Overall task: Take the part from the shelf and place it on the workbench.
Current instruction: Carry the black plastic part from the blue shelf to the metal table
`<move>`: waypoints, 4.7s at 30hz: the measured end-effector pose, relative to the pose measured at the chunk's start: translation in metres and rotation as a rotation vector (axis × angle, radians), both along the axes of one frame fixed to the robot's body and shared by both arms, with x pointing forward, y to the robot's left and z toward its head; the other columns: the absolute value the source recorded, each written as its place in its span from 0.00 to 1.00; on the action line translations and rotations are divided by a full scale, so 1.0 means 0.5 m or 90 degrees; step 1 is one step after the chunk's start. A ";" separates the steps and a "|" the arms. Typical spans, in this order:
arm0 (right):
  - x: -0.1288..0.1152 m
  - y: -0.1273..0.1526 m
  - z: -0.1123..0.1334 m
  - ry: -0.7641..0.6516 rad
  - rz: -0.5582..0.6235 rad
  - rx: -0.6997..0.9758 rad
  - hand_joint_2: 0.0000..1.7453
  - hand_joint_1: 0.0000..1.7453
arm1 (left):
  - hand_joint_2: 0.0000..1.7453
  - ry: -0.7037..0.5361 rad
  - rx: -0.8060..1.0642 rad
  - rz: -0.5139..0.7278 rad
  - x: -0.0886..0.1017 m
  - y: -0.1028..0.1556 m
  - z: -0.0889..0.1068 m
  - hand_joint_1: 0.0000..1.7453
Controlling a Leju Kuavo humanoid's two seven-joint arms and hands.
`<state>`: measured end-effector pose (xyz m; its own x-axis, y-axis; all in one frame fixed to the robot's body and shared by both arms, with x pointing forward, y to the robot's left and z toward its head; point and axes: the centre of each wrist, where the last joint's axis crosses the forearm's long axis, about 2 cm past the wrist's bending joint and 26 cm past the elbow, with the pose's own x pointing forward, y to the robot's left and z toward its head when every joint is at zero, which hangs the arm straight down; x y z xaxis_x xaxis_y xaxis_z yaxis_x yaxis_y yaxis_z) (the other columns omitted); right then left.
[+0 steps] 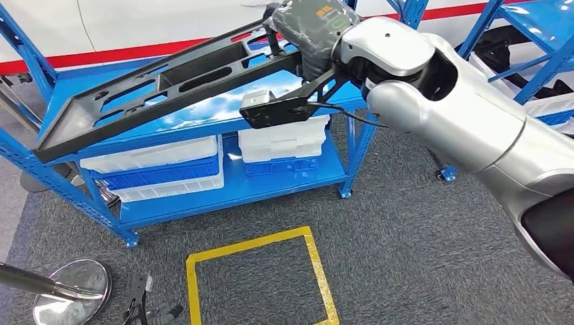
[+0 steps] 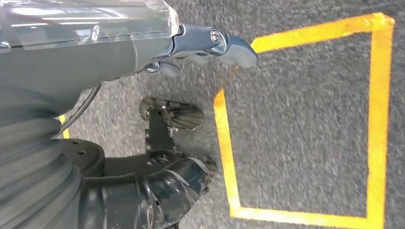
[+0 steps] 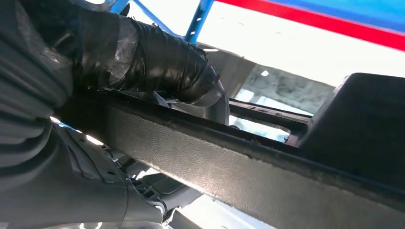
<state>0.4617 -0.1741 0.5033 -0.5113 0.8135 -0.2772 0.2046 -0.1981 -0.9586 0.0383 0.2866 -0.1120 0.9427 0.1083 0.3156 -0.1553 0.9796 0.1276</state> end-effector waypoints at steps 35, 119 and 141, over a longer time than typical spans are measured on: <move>0.097 -0.146 0.013 0.049 -0.342 -0.004 1.00 1.00 | 1.00 0.023 0.005 0.001 -0.005 0.018 -0.001 0.00; 0.076 -0.286 0.115 -0.020 -0.408 0.120 1.00 1.00 | 1.00 0.031 0.038 0.021 -0.012 0.012 -0.001 0.00; 0.063 -0.303 0.155 -0.035 -0.424 0.108 1.00 1.00 | 1.00 0.022 0.033 0.017 -0.008 0.013 0.000 0.00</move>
